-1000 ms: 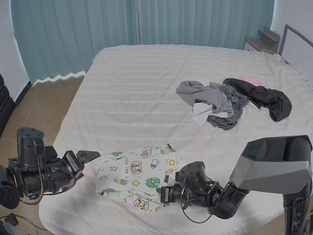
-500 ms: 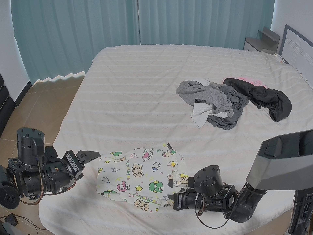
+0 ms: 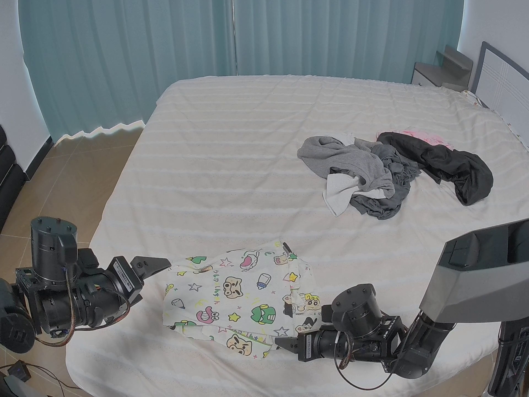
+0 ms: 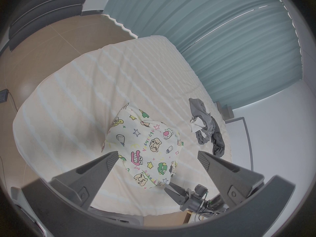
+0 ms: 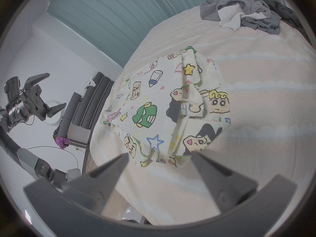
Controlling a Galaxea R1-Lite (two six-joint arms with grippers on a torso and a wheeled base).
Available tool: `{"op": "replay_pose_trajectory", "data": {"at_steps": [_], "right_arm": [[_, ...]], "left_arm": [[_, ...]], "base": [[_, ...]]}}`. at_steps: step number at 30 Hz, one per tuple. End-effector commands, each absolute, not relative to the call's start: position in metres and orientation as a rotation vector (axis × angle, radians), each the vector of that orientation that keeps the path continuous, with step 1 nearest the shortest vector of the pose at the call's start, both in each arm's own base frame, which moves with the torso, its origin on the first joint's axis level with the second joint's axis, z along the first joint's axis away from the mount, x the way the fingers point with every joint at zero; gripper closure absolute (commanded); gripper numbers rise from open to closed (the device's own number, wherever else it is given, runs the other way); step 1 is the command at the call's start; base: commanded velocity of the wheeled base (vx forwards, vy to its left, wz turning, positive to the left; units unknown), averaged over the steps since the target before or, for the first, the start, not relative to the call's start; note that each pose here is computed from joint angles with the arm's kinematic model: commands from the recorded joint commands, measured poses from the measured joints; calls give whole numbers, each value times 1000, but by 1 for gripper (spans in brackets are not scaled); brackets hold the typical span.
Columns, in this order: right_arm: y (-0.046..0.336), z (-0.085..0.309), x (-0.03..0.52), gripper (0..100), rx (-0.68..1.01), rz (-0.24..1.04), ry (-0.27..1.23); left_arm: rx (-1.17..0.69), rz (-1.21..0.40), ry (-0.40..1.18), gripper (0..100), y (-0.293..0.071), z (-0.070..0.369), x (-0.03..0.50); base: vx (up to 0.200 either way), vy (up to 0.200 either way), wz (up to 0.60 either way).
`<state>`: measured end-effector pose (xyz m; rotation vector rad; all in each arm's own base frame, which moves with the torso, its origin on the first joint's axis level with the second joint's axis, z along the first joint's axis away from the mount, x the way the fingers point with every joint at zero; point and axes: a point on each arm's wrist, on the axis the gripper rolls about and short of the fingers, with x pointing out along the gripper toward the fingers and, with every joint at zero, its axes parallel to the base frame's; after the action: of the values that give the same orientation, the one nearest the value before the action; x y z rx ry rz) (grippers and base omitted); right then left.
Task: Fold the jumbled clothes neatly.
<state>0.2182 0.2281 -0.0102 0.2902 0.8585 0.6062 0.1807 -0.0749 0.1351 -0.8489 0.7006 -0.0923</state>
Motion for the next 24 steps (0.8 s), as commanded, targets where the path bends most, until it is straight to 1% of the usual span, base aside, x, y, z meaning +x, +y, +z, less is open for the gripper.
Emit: {"op": "replay_pose_trajectory", "data": {"at_steps": [1,4,5,6,8,9,13,16,17,20,24], "right_arm": [[222,-4,214,0,292,600,851],[206,14,215,0,323,579,810],[206,15,215,0,324,577,810],[195,23,221,0,344,547,786],[190,24,224,0,352,527,782],[182,23,229,0,361,493,779],[174,18,240,0,362,447,787],[175,12,249,0,356,426,799],[176,10,259,0,360,410,797],[182,3,272,0,357,399,807],[193,-3,286,0,349,402,835]], "left_arm": [[-833,-63,728,0,-74,127,186],[-804,-35,737,0,-61,122,196],[-801,-37,740,0,-60,122,197],[-719,-68,788,0,-49,112,205],[-669,-78,812,0,-42,106,209],[-614,-97,846,0,-31,97,219],[-629,-114,920,0,-26,81,246],[-611,-131,953,0,-27,70,258],[-598,-165,970,0,-29,64,271],[-604,-196,985,0,-32,57,287],[-604,-193,1013,0,-34,41,307]], "base": [[0,0,0],[0,0,0],[0,0,0],[0,0,0],[0,0,0],[0,0,0],[0,0,0],[0,0,0],[0,0,0],[0,0,0],[0,0,0]]}}
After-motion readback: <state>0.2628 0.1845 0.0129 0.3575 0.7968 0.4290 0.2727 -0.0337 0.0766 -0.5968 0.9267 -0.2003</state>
